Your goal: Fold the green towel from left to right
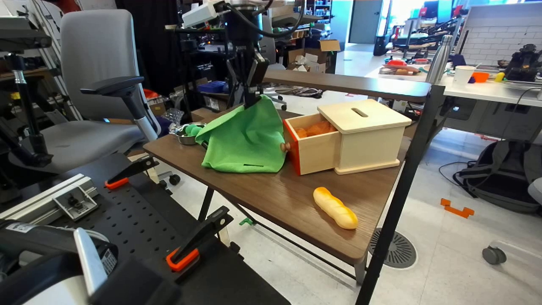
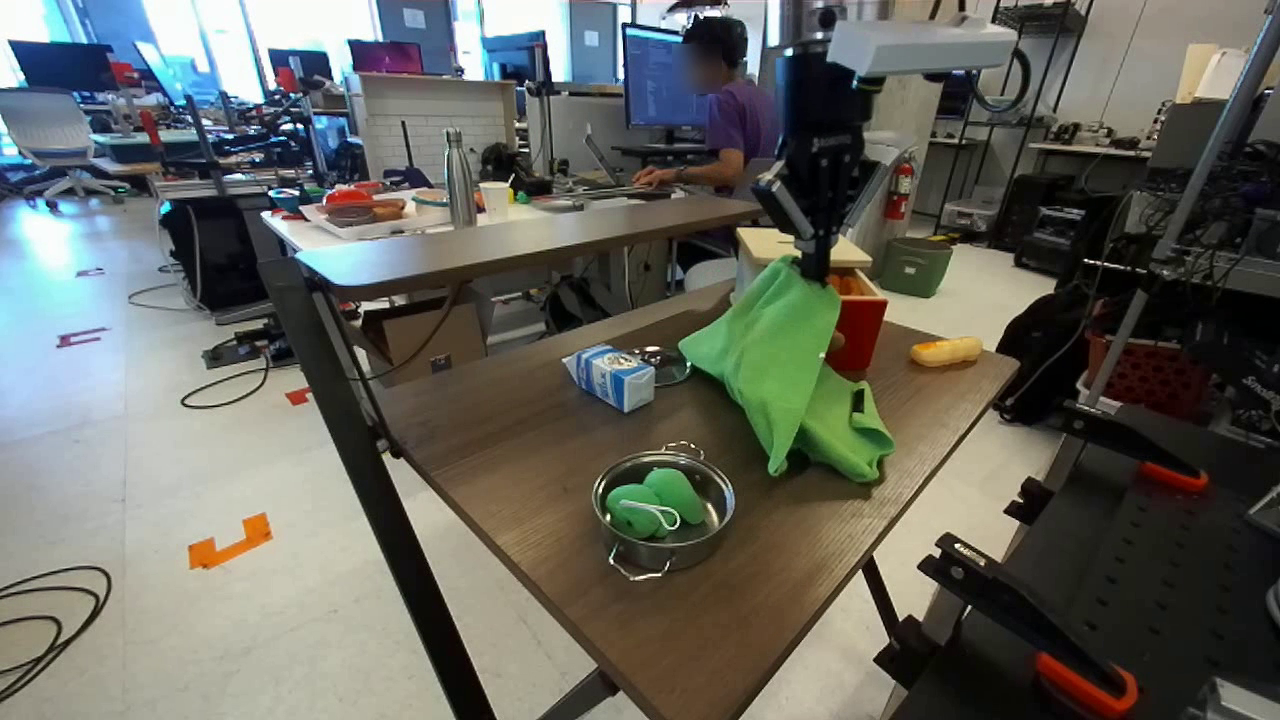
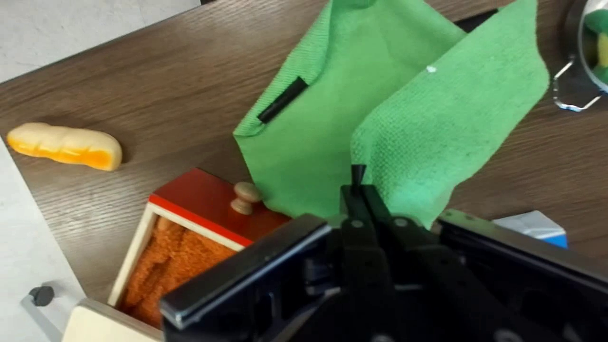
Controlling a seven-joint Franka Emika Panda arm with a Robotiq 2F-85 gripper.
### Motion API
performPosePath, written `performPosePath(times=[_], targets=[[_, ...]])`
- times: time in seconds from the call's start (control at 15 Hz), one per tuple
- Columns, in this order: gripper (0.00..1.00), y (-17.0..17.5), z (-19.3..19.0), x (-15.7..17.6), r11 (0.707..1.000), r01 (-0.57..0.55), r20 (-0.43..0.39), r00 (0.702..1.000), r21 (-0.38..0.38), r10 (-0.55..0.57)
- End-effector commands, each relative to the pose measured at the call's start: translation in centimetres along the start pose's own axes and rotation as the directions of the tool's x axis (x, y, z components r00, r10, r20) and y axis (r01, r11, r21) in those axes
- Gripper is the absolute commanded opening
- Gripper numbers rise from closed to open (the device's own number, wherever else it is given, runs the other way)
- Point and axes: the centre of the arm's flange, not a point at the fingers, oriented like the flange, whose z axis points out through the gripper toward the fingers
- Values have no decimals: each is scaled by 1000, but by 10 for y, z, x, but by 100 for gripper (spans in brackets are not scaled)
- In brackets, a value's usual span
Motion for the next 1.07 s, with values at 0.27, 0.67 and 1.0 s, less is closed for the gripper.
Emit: performPosePath(times=[0.27, 0.67, 1.0], targets=[[1, 44, 49, 4, 997, -62, 144, 987, -38, 67], [1, 49, 89, 14, 994, -79, 218, 972, -69, 92], [1, 41, 110, 23, 993, -71, 261, 961, -92, 93]])
